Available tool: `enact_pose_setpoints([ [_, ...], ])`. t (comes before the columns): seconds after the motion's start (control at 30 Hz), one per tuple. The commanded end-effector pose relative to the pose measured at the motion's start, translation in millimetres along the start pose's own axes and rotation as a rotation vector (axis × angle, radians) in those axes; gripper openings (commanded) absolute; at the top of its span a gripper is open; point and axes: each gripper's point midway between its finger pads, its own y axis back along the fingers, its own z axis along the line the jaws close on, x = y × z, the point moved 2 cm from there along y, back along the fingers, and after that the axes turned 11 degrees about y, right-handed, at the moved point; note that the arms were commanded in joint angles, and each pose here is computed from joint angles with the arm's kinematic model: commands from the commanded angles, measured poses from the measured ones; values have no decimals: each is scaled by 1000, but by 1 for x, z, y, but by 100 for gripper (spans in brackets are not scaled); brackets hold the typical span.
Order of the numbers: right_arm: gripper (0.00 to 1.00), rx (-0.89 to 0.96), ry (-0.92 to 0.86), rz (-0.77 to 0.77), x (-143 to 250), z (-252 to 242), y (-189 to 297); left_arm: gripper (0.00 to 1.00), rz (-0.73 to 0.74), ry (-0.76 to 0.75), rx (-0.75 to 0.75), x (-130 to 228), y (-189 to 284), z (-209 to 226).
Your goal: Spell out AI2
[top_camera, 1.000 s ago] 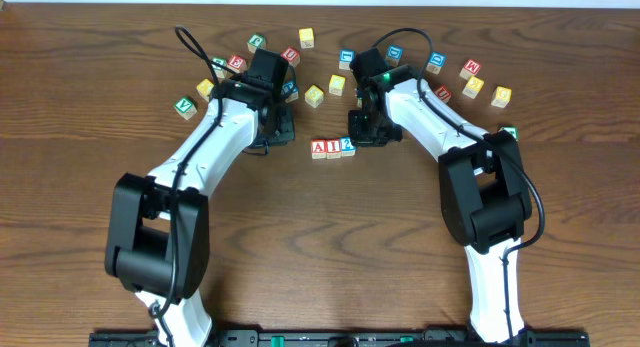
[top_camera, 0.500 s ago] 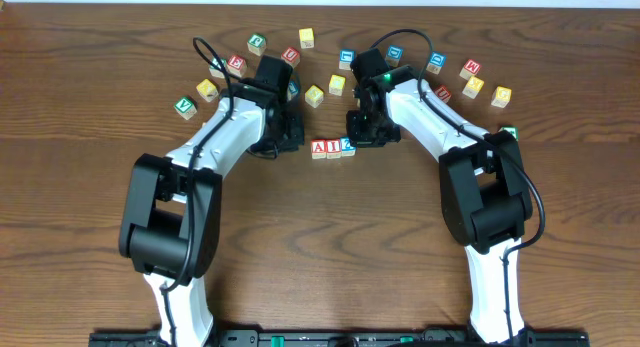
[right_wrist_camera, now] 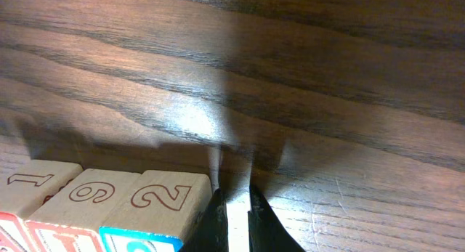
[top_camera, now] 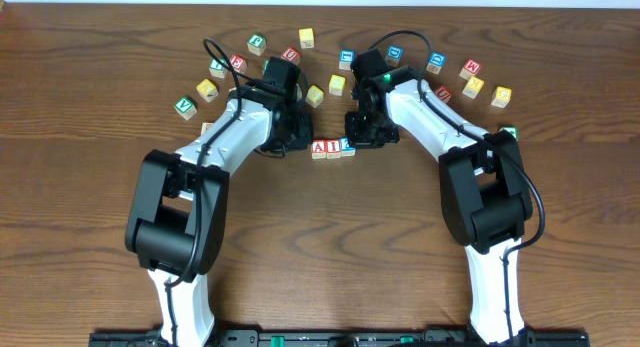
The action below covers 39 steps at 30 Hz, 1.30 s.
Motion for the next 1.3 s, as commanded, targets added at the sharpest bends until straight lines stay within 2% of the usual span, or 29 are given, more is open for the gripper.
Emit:
enact_pose_setpoints([
  [0.0,6,-13,25,-8,1,5,7,21,29,4,-10,5,-14,-1],
  [0.67,7,-15,25,26,9,6,7,20,31,-38,-6,9,-20,-7],
  [1.27,9,-25,-50,-30,-3,13,6,20,8,-3,12,4,-21,-12],
])
